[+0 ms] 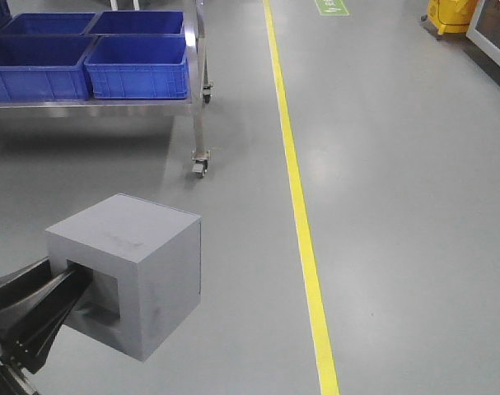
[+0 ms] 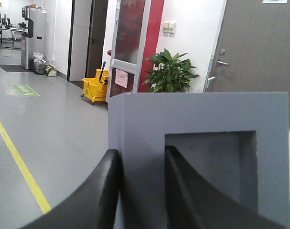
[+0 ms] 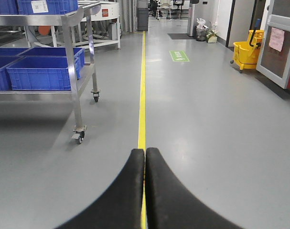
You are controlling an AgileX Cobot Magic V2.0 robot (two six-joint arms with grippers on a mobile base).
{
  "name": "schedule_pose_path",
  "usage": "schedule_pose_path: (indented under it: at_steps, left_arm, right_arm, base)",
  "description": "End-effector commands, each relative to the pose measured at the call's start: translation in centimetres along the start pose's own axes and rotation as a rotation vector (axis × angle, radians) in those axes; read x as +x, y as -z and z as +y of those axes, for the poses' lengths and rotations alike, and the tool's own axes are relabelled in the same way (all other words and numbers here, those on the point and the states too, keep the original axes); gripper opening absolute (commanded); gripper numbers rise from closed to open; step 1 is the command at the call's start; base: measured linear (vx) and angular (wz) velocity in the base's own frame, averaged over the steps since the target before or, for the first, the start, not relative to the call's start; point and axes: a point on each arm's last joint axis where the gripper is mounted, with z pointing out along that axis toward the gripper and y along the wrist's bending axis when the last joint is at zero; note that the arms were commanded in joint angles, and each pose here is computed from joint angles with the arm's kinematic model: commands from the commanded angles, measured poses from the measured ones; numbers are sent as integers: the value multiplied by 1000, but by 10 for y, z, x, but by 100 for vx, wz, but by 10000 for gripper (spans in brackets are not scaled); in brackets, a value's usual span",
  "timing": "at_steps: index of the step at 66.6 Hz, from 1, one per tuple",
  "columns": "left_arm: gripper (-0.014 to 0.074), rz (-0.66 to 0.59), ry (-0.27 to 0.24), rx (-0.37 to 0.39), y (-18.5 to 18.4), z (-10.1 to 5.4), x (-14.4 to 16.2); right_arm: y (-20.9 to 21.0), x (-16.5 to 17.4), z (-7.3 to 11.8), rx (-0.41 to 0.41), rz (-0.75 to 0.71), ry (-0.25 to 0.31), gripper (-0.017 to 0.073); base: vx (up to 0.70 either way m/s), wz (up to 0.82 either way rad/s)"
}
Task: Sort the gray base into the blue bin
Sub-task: 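Drive away from the table holding the block in the left gripper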
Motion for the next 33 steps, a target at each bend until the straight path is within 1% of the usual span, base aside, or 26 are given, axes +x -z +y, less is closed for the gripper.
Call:
schedule_pose_path:
  at_steps: [1, 33]
  left_arm:
    - [-6, -141, 12, 25, -1, -4, -19]
    - [-6, -141, 12, 25, -1, -4, -19]
  right_arm:
    - [-1, -1, 0, -4, -52, 14, -9]
    - [-1, -1, 0, -4, -52, 14, -9]
  base:
    - [38, 1]
    - [38, 2]
